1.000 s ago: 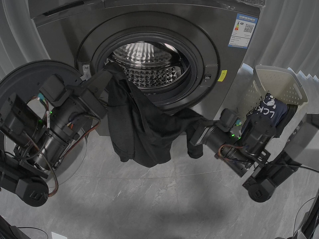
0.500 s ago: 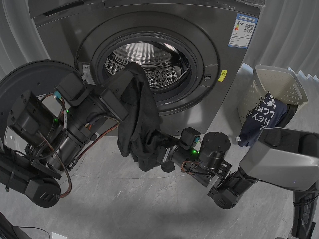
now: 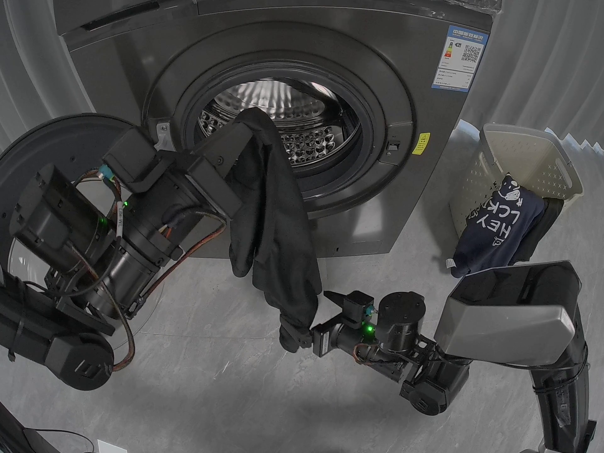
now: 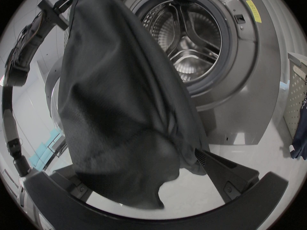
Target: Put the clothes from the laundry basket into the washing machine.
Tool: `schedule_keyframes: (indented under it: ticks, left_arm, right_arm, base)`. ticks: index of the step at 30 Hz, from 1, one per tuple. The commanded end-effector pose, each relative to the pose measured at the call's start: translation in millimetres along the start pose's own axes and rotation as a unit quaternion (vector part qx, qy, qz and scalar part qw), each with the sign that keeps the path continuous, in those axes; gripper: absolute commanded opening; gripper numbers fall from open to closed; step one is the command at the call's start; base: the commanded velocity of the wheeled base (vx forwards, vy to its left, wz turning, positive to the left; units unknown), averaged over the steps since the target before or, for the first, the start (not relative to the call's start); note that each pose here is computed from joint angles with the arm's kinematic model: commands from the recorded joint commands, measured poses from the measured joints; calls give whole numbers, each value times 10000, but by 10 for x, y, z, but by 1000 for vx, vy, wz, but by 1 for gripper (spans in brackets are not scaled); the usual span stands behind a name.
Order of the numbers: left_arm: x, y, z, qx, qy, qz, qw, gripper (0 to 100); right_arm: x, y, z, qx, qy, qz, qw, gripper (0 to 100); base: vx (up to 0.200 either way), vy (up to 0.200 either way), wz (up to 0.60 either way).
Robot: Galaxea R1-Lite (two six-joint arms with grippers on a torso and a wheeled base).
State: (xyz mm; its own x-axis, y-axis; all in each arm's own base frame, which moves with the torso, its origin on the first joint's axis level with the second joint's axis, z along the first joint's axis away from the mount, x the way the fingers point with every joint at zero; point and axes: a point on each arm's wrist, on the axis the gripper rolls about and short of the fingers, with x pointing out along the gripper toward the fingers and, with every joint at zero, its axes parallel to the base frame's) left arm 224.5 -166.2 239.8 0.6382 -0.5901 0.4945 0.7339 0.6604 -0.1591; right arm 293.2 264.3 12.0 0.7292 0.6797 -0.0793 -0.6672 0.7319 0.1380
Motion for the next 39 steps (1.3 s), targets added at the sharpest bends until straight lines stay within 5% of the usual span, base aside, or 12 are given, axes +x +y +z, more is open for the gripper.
schedule_keyframes:
  ticks: [1,12,20,39]
  left_arm:
    - [9,-5,46,8,-45,-1,10000,0]
    - [-10,-23,20,-17,14,-28,10000,0]
    - [-56,-152,20,-128,65,-215,9997,0]
    - [-67,-175,105,-134,1,-213,9997,0]
  right_arm:
    - [-140,-47,-193,-72,466,1,9989,100]
    - [99,-91,264,-112,-486,-8,9988,100]
    - [312,-68,459,-142,-1023,67,9946,100]
    - [845,-122,320,-349,-1197,10,9922,100]
  base:
    - [0,0,0]
    - [0,0,0]
    - [0,0,0]
    - [0,0,0]
